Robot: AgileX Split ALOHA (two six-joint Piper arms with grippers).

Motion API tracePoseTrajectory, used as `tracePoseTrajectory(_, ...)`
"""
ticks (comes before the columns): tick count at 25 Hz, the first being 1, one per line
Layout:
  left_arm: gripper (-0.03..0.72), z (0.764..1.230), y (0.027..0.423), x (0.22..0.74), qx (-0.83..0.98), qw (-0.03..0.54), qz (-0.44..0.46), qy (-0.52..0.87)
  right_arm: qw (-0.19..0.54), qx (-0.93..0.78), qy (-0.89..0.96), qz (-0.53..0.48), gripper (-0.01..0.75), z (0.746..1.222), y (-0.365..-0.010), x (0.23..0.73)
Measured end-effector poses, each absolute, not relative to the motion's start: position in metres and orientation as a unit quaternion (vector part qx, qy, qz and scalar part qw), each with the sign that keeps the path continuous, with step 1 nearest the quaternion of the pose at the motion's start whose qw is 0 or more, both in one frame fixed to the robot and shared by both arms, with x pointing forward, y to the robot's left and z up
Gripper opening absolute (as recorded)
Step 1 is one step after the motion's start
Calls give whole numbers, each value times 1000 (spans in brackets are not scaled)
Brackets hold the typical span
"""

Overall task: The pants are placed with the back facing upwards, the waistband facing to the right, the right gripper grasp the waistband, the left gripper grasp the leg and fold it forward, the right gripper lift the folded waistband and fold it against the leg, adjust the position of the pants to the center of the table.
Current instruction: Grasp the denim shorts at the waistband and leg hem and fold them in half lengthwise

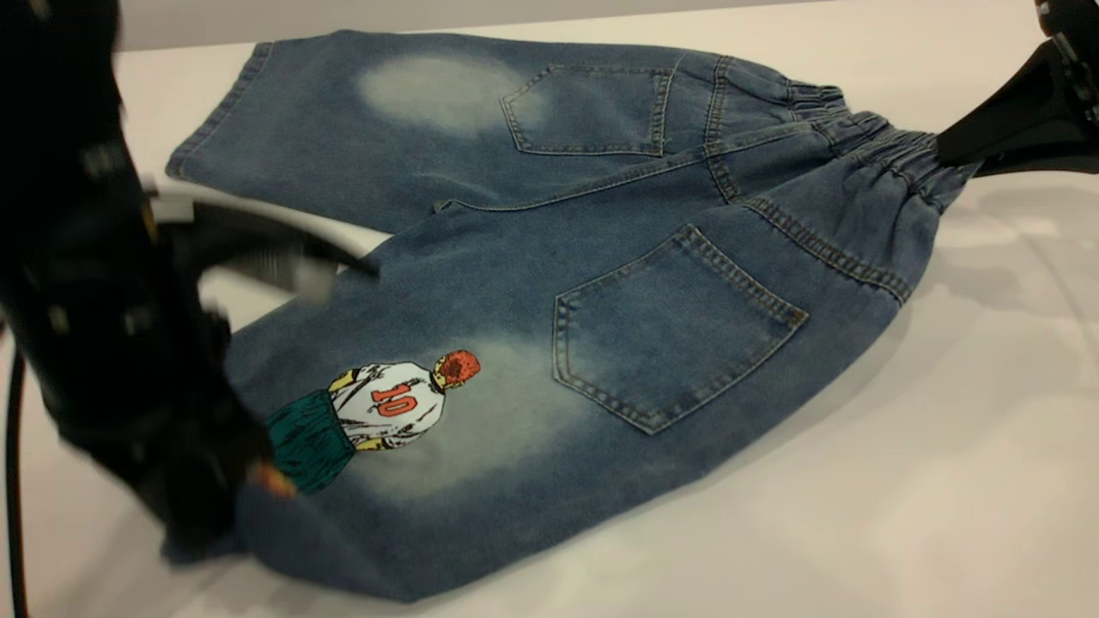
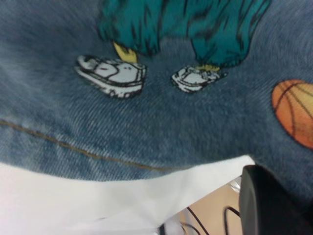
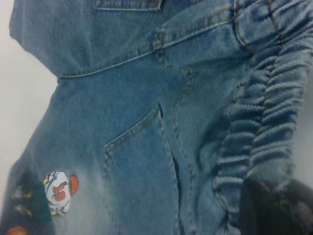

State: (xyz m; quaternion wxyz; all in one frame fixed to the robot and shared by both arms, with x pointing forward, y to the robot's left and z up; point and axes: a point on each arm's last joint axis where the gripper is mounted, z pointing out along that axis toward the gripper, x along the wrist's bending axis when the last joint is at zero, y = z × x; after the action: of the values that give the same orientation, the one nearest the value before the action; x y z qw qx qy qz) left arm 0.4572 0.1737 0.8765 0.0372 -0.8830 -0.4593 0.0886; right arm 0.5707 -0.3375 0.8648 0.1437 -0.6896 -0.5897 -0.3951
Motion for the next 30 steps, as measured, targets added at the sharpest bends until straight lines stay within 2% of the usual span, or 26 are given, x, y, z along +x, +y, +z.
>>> tracePoseTrajectory(12, 95, 944, 177, 465, -887, -81, -35, -452, 129, -657, -600, -439, 44, 888, -341, 595)
tracePoseTrajectory(30, 95, 977, 168, 504, -846, -195, -175, -465, 121, -662, -576, -465, 44, 894, -342, 603)
